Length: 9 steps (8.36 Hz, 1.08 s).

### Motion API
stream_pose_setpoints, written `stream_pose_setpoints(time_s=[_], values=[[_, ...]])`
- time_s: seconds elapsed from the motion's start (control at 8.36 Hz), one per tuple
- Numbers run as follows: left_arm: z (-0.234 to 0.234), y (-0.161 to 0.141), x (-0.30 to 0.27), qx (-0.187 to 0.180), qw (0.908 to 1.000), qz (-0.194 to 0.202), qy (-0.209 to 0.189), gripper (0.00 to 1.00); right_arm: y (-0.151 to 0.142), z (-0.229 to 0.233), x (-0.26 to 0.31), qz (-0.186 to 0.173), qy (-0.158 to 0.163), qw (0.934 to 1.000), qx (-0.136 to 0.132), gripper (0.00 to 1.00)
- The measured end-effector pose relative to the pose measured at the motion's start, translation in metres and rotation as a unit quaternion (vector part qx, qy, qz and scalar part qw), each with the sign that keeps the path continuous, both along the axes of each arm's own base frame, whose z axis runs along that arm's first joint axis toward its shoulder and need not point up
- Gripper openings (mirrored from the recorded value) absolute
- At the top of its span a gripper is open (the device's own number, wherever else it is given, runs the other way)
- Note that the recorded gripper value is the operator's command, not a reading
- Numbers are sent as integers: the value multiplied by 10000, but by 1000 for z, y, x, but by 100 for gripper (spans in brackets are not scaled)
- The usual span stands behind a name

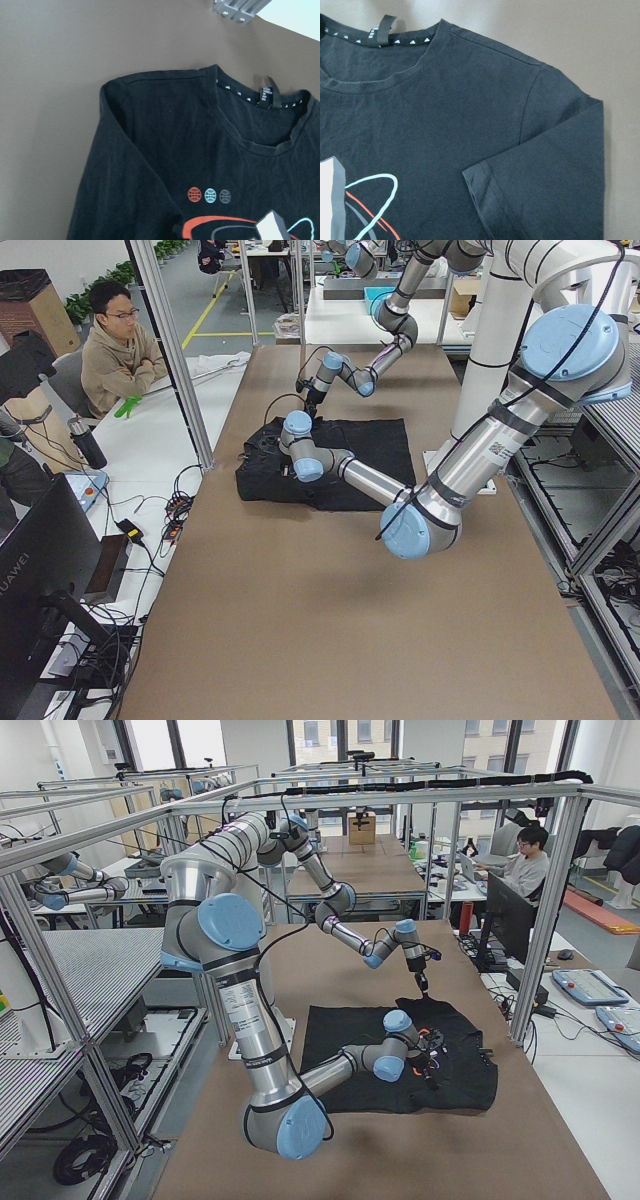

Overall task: Fold clothes
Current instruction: 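Lower both grippers along the shirt sides toward the hem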

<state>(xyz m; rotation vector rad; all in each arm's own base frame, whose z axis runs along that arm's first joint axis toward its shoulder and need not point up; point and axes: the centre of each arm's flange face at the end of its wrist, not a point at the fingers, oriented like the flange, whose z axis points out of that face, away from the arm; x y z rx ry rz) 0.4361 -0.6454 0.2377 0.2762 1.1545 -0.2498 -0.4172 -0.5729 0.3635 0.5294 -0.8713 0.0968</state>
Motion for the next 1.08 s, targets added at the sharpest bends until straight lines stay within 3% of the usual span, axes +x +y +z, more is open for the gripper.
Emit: stream_pose_setpoints(time_s=[0.84,0.96,1.08], values=[[-16,20,63,-98,9997,-235,-57,0,2,7,2,13,-16,10000,18,95],[-12,22,63,-105,9996,-235,-68,45,2,7,2,14,-11,10000,15,95],[-8,24,64,-107,9997,-219,-81,99,2,8,2,15,-6,10000,11,95]])
